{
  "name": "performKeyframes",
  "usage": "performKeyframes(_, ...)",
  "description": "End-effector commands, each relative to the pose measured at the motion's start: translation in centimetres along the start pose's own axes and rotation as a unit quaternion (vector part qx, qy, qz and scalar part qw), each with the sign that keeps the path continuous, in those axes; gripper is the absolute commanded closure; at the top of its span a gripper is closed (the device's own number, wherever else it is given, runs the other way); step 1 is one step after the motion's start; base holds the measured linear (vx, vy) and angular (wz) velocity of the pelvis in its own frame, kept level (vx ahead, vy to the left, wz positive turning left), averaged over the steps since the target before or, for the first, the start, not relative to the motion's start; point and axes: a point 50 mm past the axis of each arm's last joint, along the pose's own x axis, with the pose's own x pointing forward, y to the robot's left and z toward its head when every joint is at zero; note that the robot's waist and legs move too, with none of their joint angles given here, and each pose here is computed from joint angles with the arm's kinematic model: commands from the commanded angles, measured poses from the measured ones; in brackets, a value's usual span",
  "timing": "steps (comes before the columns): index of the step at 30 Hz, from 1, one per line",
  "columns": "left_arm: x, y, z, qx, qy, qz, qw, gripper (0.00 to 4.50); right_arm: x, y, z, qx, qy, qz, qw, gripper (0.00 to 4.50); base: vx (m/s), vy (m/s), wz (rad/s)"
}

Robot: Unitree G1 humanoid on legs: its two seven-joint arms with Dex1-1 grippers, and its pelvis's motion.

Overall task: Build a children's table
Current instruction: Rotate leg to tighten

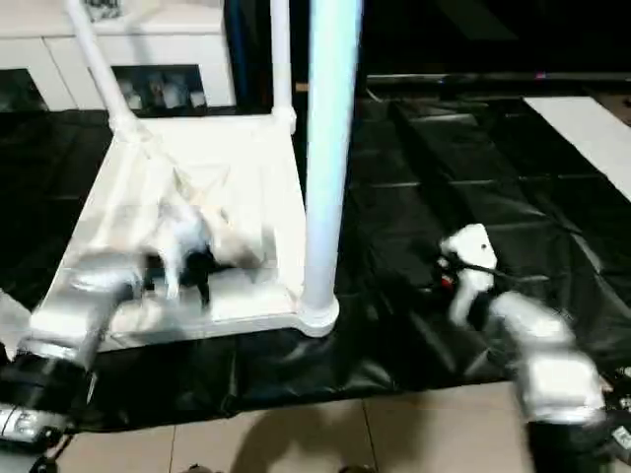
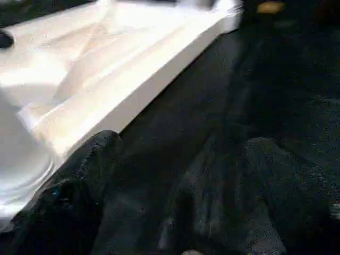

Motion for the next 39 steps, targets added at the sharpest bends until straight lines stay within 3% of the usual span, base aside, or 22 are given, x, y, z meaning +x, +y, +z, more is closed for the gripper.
performKeyframes(1,-0.8,1.0,-0.6,-0.018,0.013,0.12,0.993,3.3,0.0,0.1,0.9,-0.004,-0.027,-0.064,0.998,0.0,0.0,0.0,0.0)
performKeyframes(5,-2.2,1.1,-0.9,-0.065,-0.042,0.247,0.966,3.0,0.8,1.1,0.5,0.047,-0.052,-0.134,0.989,0.0,0.0,0.0,0.0)
performKeyframes(8,-3.7,0.2,-2.1,-0.074,-0.058,0.328,0.94,2.72,1.3,2.1,-0.6,0.04,-0.031,-0.148,0.988,0.0,0.0,0.0,0.0)
performKeyframes(9,-3.7,0.2,-2.1,-0.074,-0.058,0.328,0.94,2.72,1.3,2.1,-0.6,0.04,-0.031,-0.148,0.988,0.0,0.0,0.0,0.0)
performKeyframes(10,-4.2,-0.7,-3.3,-0.088,-0.047,0.353,0.93,2.72,2.0,3.0,-1.0,0.022,-0.017,-0.128,0.991,0.0,0.0,0.0,0.0)
performKeyframes(15,-4.2,-1.5,-3.9,-0.084,-0.038,0.366,0.926,2.72,2.6,3.8,-1.1,0.022,-0.014,-0.111,0.993,0.0,0.0,0.0,0.0)
performKeyframes(19,-4.1,-1.3,-3.5,-0.095,-0.037,0.403,0.909,2.72,2.5,4.1,-1.2,0.043,-0.015,-0.116,0.992,0.0,0.0,0.0,0.0)
performKeyframes(25,-4.7,-1.6,-3.6,-0.079,-0.021,0.411,0.908,2.72,2.4,4.4,-1.7,0.023,-0.007,-0.111,0.993,0.0,-0.026,0.006,0.0)
performKeyframes(34,-8.0,-2.7,-3.4,-0.051,-0.04,0.441,0.895,1.92,1.7,3.9,-1.3,0.005,-0.01,-0.054,0.999,0.0,-0.085,-0.003,-0.03)
performKeyframes(39,-9.9,-5.1,-4.0,-0.059,-0.039,0.458,0.886,1.51,-0.8,3.2,-1.2,-0.022,0.023,0.055,0.998,0.0,-0.018,-0.024,-0.03)
